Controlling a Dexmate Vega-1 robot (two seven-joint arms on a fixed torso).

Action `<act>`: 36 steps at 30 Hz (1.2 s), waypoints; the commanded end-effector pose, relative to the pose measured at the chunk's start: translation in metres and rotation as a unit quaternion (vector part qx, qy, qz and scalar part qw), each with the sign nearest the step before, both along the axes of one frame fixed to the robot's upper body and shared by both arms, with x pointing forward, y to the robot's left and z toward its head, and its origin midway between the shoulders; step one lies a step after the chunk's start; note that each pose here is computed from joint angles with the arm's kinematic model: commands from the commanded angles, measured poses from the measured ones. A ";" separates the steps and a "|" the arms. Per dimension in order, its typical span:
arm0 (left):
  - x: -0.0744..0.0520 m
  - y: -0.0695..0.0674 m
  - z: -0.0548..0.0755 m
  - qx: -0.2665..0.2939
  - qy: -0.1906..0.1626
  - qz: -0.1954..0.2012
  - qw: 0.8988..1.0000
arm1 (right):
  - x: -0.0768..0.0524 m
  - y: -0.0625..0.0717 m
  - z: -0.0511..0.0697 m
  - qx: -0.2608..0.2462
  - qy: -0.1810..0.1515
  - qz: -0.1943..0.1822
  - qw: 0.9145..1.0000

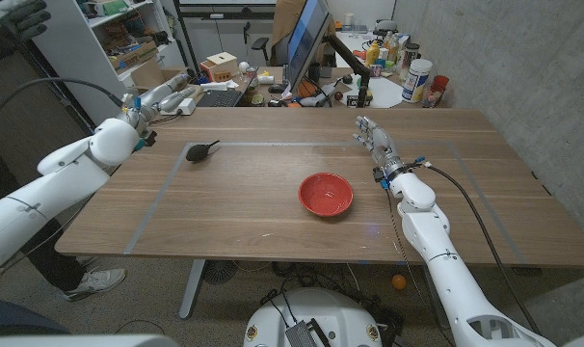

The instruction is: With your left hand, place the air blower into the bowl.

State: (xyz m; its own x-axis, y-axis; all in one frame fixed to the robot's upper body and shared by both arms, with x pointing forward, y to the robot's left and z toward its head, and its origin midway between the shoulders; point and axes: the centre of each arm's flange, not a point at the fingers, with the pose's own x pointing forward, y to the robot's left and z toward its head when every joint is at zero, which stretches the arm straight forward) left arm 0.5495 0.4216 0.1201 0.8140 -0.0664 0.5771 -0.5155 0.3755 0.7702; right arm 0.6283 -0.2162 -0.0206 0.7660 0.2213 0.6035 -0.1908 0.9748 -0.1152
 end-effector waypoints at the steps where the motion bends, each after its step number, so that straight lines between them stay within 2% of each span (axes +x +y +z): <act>1: -0.007 0.007 0.005 0.040 0.010 0.061 0.997 | -0.001 0.001 -0.004 -0.003 0.000 0.000 1.000; 7: -0.002 0.010 0.006 0.046 0.040 0.086 0.994 | -0.003 0.001 -0.006 -0.005 0.000 -0.002 1.000; 17: 0.009 0.004 0.012 0.061 0.055 0.108 0.991 | -0.004 0.003 -0.004 -0.025 -0.005 -0.012 1.000; 22: 0.018 0.000 0.013 0.061 0.070 0.108 0.990 | -0.004 0.009 0.002 -0.053 -0.012 -0.018 0.998; 27: 0.030 -0.005 0.009 0.062 0.100 0.107 0.987 | -0.003 0.017 0.010 -0.081 -0.021 -0.020 0.996; 36: 0.047 -0.006 0.003 0.059 0.150 0.112 0.980 | 0.001 0.028 0.021 -0.101 -0.032 -0.010 0.994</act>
